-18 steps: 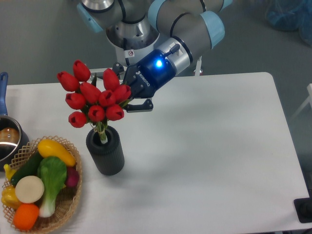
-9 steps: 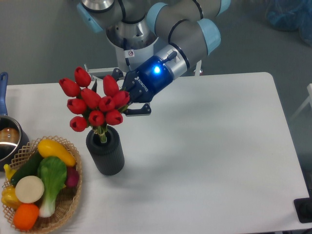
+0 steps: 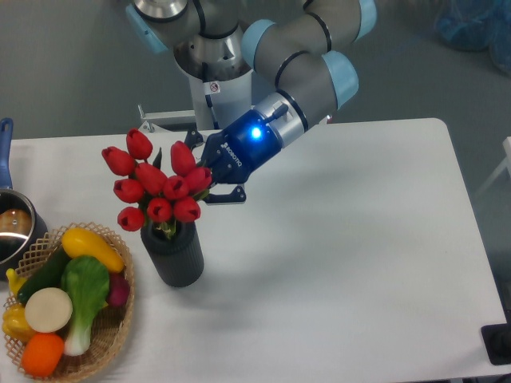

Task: Insert the flowers into the vase
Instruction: 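Lower the tulip stems down into the black vase, then open the gripper to release the tulips in the vase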

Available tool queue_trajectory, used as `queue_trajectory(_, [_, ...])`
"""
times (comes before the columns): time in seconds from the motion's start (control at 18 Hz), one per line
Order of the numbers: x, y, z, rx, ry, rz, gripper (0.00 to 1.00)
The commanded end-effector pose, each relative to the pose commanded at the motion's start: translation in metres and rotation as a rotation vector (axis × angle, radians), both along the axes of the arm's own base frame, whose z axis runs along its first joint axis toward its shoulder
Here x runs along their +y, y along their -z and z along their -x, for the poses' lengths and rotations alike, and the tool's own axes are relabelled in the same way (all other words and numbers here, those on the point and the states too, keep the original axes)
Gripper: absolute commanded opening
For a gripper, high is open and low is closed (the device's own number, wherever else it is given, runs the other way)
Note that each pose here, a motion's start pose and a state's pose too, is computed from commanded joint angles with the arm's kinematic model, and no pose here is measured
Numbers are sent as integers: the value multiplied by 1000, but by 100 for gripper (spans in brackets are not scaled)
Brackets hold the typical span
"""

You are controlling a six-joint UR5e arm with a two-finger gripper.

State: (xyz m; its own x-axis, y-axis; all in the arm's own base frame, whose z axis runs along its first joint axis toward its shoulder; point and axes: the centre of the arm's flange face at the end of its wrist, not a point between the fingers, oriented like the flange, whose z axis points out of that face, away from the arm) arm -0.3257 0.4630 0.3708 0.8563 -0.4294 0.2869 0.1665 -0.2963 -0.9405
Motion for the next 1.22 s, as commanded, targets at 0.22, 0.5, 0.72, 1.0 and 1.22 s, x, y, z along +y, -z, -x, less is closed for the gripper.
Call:
queue_trajectory(0.22, [-2,16,-2,16,-3,62,16])
queue_trajectory(0.5, [-5,30,-8,20,7,60,16])
queue_trajectory(0.72, [-7,37,-11,12,9,65,16])
queue_trajectory(1.0, [-8,48,-20,4,21,75,27])
queue_trajectory(1.22, [-10,56,-25,-2,24,80,35])
